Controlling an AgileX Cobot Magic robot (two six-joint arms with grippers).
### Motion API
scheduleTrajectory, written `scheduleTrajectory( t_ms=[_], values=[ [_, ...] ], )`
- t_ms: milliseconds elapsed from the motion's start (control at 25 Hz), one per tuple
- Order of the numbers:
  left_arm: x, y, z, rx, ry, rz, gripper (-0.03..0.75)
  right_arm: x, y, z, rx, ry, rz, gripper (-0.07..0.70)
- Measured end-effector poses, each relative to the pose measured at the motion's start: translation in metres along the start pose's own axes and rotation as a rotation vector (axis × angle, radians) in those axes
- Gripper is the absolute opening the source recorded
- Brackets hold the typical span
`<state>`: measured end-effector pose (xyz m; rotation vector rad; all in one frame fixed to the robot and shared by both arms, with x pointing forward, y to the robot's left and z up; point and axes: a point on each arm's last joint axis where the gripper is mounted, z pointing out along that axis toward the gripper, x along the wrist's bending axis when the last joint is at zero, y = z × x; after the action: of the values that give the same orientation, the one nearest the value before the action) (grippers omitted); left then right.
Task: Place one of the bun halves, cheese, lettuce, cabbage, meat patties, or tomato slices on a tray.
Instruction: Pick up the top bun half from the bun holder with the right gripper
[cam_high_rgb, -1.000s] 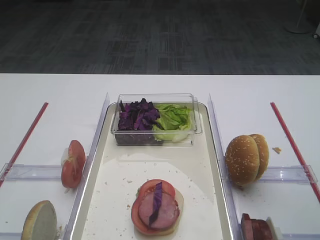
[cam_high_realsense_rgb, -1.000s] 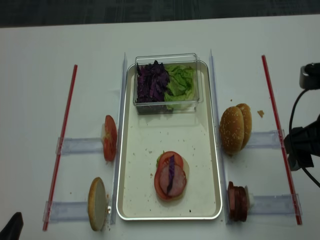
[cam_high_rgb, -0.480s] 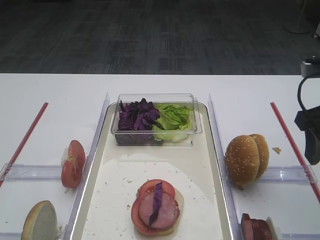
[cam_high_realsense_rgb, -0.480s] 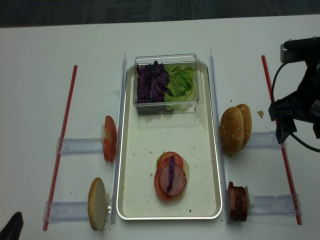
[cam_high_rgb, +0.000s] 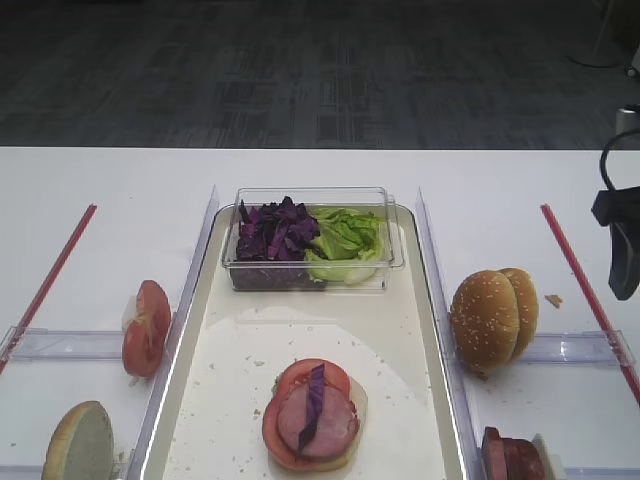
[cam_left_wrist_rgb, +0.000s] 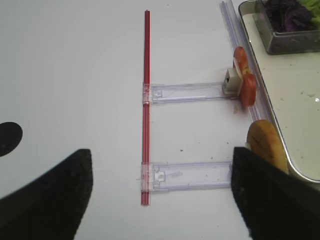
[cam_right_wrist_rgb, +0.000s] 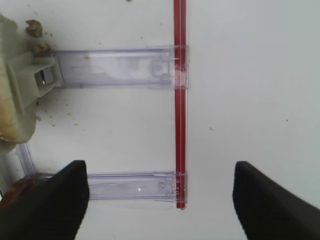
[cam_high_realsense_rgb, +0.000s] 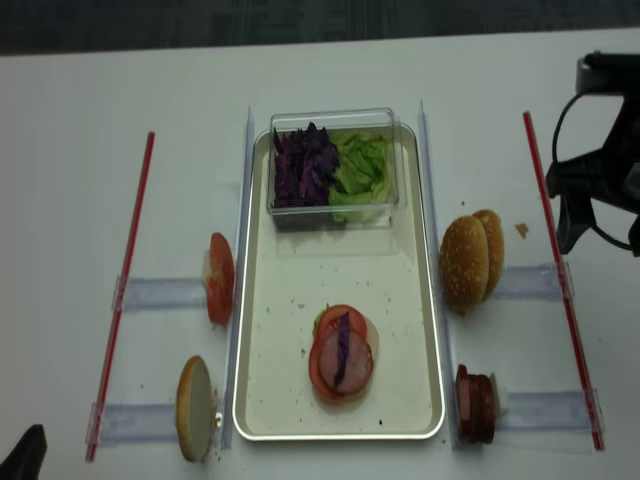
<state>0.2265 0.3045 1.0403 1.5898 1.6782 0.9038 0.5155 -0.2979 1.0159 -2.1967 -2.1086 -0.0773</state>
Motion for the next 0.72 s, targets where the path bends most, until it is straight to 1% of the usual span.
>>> scheduleTrajectory(
  t_ms=[200, 480, 720],
  values=[
    [0.000, 0.000, 0.000, 0.000, 0.000, 0.000, 0.526, 0.000, 0.005, 0.000, -0.010, 0.006, -0.012, 0.606],
    [0.000, 0.000, 0.000, 0.000, 0.000, 0.000, 0.526, 0.000, 0.013, -0.006, -0.050, -0.003, -0.021, 0.606],
    [0.000, 0.000, 0.000, 0.000, 0.000, 0.000, 0.526, -0.001, 0.016, -0.001, -0.035, -0.007, -0.022, 0.606]
  ],
)
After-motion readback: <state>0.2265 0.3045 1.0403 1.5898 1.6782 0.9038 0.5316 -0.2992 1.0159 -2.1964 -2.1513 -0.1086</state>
